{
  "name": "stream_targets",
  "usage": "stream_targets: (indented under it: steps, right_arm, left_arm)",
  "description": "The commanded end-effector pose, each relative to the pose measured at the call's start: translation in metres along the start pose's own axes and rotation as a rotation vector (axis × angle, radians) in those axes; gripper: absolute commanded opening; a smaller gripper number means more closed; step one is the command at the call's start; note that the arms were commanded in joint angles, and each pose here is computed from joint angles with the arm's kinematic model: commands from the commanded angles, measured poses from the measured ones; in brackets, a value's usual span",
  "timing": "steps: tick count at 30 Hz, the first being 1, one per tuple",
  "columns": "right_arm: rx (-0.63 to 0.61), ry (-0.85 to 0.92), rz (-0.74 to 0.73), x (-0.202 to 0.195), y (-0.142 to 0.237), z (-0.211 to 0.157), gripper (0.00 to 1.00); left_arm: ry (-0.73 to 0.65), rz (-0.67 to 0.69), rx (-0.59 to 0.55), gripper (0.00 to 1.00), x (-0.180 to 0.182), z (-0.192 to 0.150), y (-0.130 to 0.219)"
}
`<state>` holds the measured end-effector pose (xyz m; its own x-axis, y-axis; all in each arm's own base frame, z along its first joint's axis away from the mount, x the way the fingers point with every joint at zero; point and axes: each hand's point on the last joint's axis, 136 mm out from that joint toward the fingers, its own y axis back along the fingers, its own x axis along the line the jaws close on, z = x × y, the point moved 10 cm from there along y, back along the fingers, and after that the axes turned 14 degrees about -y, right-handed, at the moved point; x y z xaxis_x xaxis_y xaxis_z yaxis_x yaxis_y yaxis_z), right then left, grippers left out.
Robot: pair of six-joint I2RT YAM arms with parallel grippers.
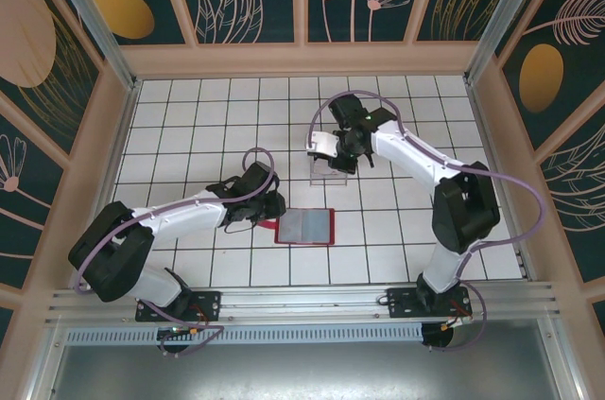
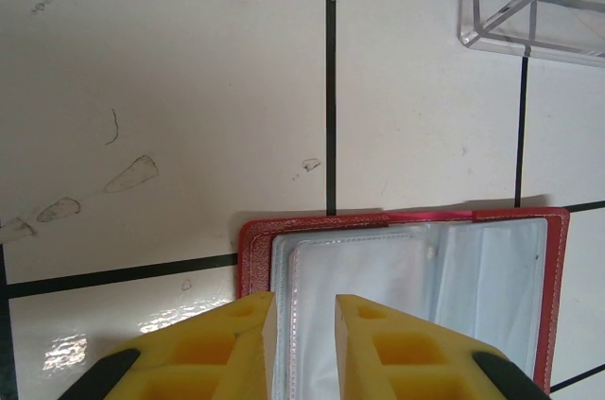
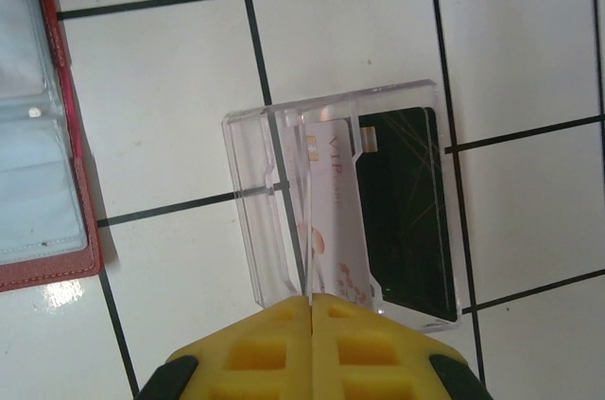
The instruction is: Take the credit cards out of the card holder
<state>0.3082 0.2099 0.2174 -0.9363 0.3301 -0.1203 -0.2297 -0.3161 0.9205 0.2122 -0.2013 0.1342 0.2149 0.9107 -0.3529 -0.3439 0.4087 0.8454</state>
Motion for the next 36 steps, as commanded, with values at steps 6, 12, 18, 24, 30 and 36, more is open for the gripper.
stream_targets:
  steps: [6, 12, 18, 24, 30, 36]
  right_arm:
    - [0.098, 0.045, 0.057, -0.004, -0.023, -0.006, 0.0]
    - [0.116, 0.046, 0.083, -0.008, -0.038, -0.005, 0.0]
    - [0.098, 0.05, 0.068, -0.01, -0.019, 0.008, 0.0]
    - [0.071, 0.103, -0.002, -0.009, 0.002, 0.021, 0.0]
    - [0.094, 0.121, -0.009, -0.011, -0.004, 0.021, 0.0]
    - [0.094, 0.152, -0.021, -0.016, -0.012, 0.023, 0.0]
  left_arm:
    - [-0.006, 0.015, -0.009, 0.25, 0.004, 0.001, 0.005]
    - [-0.005, 0.015, -0.007, 0.25, 0.005, 0.001, 0.006]
    - [-0.003, 0.015, -0.006, 0.25, 0.005, 0.001, 0.008]
    - [-0.006, 0.012, -0.006, 0.25, 0.004, 0.003, 0.008]
    - [-0.009, 0.013, -0.002, 0.25, 0.005, 0.002, 0.007]
    - [-0.007, 0.015, -0.001, 0.25, 0.006, 0.0, 0.007]
